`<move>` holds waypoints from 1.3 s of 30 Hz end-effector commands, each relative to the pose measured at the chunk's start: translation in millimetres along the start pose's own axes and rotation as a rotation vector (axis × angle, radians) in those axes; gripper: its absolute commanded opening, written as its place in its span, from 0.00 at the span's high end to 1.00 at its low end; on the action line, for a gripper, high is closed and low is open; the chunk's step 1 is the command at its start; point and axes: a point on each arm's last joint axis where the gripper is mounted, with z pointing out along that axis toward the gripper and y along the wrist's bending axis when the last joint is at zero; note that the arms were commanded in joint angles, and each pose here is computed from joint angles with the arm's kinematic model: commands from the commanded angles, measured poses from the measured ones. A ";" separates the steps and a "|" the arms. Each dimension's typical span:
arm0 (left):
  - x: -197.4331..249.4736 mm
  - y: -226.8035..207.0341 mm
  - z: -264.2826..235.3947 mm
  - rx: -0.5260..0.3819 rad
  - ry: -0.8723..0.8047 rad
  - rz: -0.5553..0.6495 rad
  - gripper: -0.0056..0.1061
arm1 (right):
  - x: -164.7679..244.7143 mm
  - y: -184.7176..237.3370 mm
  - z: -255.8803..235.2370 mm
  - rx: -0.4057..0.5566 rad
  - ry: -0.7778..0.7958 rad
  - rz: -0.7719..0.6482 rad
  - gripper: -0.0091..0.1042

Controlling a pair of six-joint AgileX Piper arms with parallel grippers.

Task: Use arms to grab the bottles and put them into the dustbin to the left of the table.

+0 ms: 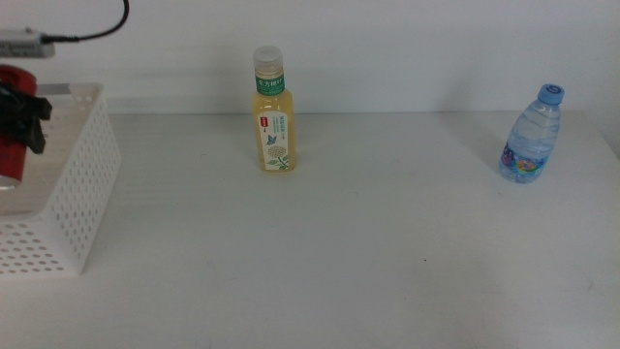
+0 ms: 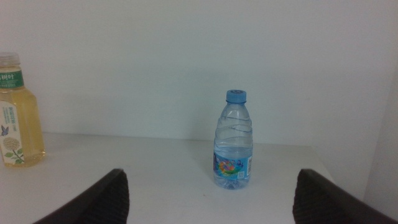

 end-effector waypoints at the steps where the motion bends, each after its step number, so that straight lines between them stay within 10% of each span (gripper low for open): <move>1: -10.8 2.6 -28.9 -0.019 -0.118 -0.002 0.99 | -11.6 -0.3 -2.8 0.006 -0.113 -0.018 0.24; 21: -7.9 9.4 42.7 -0.008 0.018 -0.009 0.95 | -11.6 -0.3 -2.8 0.006 -0.113 -0.018 0.24; 24: -7.9 9.3 42.7 -0.007 0.018 -0.010 0.87 | -11.6 -0.3 -2.8 0.006 -0.113 -0.018 0.24; 25: -8.0 9.3 42.7 -0.007 0.017 0.002 0.26 | -11.6 -0.3 -2.8 0.006 -0.113 -0.018 0.24; 27: -8.0 9.3 42.7 -0.007 0.017 0.008 0.15 | -11.6 -0.3 -2.8 0.006 -0.113 -0.018 0.24; 39: -12.8 5.7 9.2 0.020 -0.011 -0.043 0.14 | -11.6 -0.3 -2.8 0.006 -0.113 -0.018 0.24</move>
